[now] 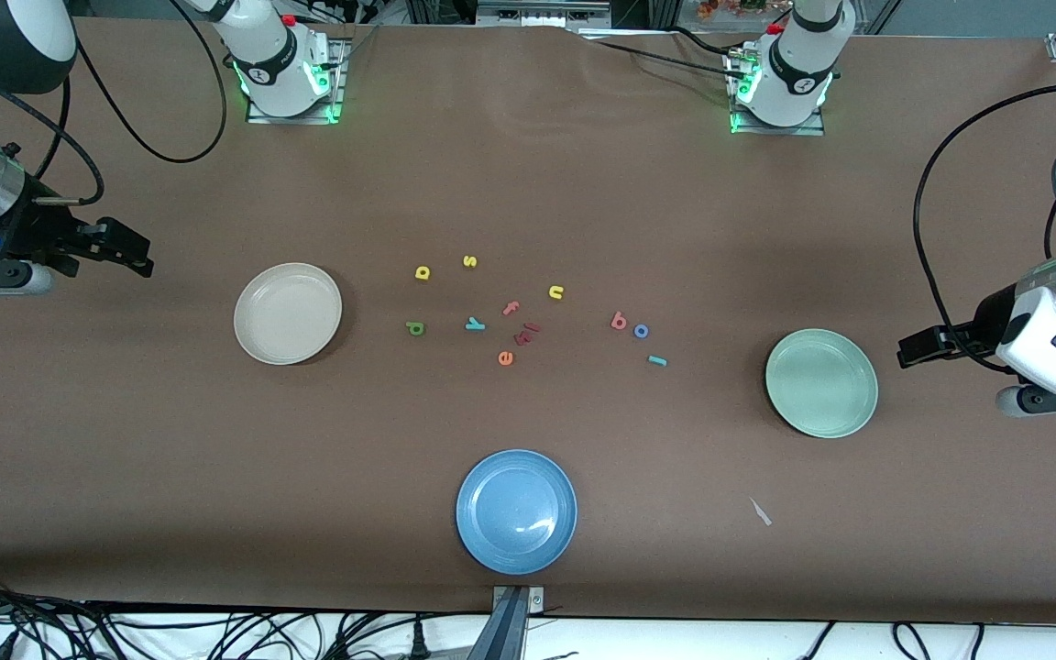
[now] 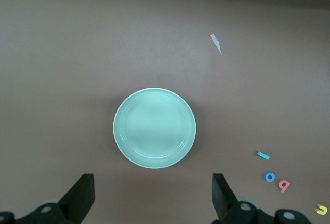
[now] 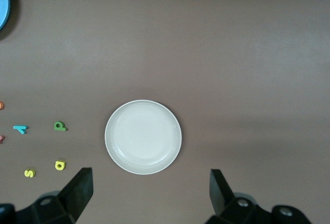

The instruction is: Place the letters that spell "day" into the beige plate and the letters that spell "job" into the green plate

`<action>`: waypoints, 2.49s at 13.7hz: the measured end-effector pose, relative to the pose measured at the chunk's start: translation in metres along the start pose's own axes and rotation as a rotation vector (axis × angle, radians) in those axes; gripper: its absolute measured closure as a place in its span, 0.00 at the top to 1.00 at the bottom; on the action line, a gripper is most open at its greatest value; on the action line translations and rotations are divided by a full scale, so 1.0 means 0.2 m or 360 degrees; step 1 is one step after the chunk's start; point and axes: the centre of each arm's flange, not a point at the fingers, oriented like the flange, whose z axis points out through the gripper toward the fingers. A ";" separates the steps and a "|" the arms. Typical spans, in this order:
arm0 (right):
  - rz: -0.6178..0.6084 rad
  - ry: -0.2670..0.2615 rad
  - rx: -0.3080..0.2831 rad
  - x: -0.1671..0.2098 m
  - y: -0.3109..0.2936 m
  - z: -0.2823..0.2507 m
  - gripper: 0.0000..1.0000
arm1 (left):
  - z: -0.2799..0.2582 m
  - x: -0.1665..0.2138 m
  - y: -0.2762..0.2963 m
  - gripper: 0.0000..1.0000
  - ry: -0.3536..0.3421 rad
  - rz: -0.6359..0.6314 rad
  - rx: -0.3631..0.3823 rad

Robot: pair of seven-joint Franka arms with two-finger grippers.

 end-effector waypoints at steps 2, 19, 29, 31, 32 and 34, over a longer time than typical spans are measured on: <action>0.0000 0.0000 0.0000 0.00 0.00 0.00 1.00 | 0.01 0.01 -0.05 1.00 -0.0005 -0.0016 0.0000; -0.0001 0.0000 0.0000 0.00 0.00 0.00 1.00 | 0.10 0.03 -0.07 1.00 -0.0052 -0.0018 0.0003; -0.0001 0.0000 0.0000 0.00 0.00 0.00 1.00 | 0.15 0.04 -0.02 1.00 -0.0074 0.0005 0.0003; -0.0001 0.0000 0.0000 0.00 0.00 0.00 1.00 | 0.15 0.04 -0.02 1.00 -0.0074 0.0005 0.0003; -0.0001 0.0000 0.0000 0.00 0.00 0.00 1.00 | 0.15 0.04 -0.02 1.00 -0.0074 0.0004 0.0003; -0.0003 0.0000 0.0000 0.00 -0.01 0.00 1.00 | 0.15 0.04 -0.02 1.00 -0.0074 0.0003 0.0003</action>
